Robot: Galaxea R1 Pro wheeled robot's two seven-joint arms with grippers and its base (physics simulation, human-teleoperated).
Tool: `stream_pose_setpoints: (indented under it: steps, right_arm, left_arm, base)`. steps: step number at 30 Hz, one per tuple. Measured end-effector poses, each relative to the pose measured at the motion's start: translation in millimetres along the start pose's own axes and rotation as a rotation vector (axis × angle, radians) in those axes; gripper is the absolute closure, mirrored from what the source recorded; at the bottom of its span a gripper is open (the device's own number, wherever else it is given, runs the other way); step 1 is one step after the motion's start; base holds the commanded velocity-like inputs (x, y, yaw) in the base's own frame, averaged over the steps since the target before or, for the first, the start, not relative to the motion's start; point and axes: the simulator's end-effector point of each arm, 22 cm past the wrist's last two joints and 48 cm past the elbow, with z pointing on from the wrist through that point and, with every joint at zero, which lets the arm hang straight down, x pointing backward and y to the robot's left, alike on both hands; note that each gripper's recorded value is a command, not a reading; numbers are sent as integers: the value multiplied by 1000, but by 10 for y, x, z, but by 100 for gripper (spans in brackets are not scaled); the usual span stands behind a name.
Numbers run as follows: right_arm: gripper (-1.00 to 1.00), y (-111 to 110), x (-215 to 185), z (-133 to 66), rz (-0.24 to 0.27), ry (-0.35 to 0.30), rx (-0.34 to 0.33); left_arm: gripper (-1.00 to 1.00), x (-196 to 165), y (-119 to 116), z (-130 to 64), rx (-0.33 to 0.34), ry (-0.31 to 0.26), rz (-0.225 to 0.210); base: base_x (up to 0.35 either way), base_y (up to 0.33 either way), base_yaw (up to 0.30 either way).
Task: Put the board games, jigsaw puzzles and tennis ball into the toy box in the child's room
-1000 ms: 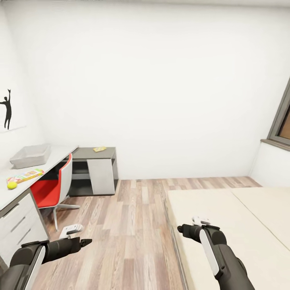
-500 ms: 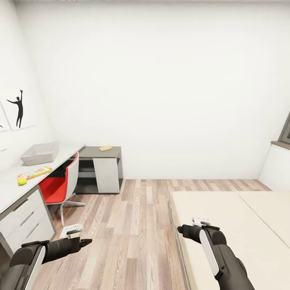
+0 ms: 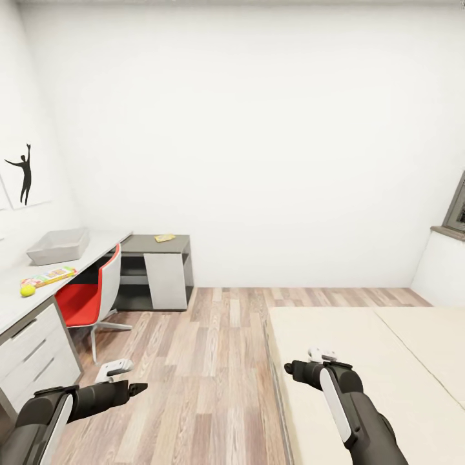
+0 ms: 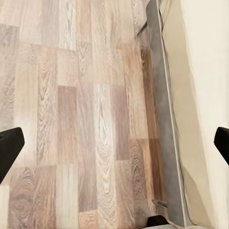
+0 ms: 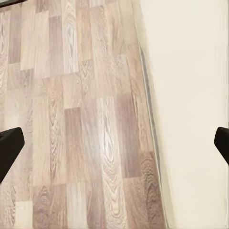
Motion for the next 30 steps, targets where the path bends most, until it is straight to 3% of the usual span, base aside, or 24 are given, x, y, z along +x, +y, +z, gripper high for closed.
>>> stream_pose_setpoints:
  steps: [21, 30]
  right_arm:
    - [-100, 1, 4, 2, 0, 1, -1]
    - [-100, -1, 21, 10, 0, 5, 0]
  left_arm:
    - [-100, 0, -1, 0, 0, 0, 0]
    - [-100, 0, -1, 0, 0, 0, 0]
  base:
    - [0, -165, 0]
    - [-1, -51, 0]
